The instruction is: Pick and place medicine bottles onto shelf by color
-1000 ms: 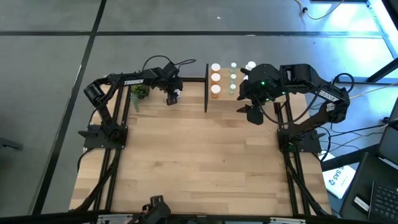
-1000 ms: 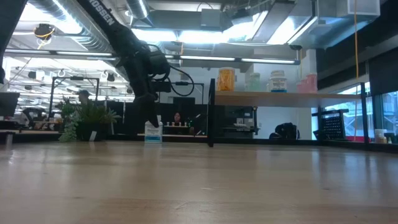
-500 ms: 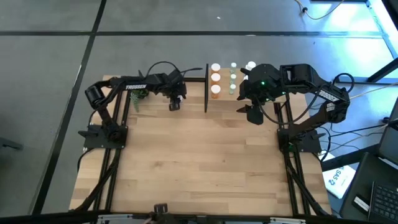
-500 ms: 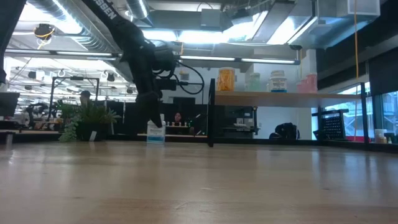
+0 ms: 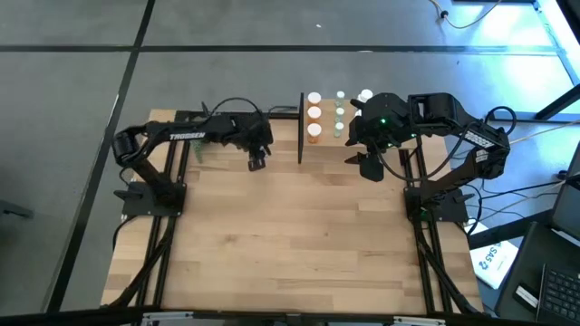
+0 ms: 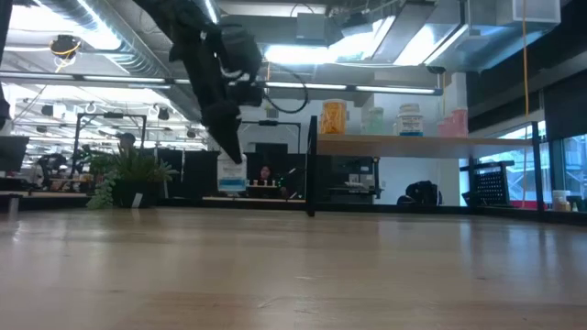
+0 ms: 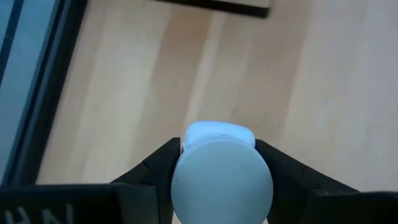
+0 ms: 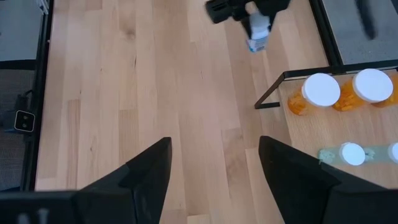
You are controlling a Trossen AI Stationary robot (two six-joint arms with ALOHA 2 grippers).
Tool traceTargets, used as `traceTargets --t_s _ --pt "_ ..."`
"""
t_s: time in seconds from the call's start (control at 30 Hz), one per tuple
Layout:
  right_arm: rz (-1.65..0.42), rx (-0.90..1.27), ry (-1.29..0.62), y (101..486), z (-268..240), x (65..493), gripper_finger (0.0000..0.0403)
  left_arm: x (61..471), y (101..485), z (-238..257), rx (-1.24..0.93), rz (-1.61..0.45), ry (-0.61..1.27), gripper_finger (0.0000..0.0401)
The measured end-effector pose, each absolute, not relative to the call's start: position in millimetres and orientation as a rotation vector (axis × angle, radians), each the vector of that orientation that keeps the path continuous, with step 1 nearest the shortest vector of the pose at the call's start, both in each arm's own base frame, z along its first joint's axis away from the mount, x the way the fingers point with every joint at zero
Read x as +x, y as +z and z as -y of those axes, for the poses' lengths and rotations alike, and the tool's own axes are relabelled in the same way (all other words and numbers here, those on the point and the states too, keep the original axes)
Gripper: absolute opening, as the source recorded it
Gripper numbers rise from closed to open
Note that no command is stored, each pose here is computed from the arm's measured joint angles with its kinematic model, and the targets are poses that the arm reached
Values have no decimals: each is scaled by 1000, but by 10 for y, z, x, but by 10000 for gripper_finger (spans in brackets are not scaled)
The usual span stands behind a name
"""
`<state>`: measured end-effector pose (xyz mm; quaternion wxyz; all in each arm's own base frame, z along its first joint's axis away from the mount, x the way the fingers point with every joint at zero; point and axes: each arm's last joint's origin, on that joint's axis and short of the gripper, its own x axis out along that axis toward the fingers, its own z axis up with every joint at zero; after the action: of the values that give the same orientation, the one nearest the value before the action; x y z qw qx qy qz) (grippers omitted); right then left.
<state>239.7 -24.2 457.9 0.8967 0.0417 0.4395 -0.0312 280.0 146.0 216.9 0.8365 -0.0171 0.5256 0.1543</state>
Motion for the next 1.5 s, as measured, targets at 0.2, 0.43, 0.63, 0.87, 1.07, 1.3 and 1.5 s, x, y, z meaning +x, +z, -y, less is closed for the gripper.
traceTargets --t_s 0.2,0.43,0.63,0.87,1.07,1.3,1.5 --pt "-910 87 -65 4579 242 2397 243 2931 2270 -1008 -8 -1087 304 164" --pt "-910 88 -66 4579 242 2397 243 3051 2279 -509 -63 -1063 246 163" --pt "-910 74 -59 4579 241 2397 243 3103 2290 -173 -65 -1031 253 163" --pt "-910 63 -53 4579 242 2397 243 3134 2263 12 -99 -1014 284 163" --pt "-910 11 -7 4580 232 2398 243 3141 2236 115 -124 -1020 286 163" --pt "-840 -11 360 4602 134 2404 243 3136 2239 230 -153 -1011 278 163" --pt "-802 -18 467 4614 110 2404 243 3122 2239 375 -187 -1006 269 163"
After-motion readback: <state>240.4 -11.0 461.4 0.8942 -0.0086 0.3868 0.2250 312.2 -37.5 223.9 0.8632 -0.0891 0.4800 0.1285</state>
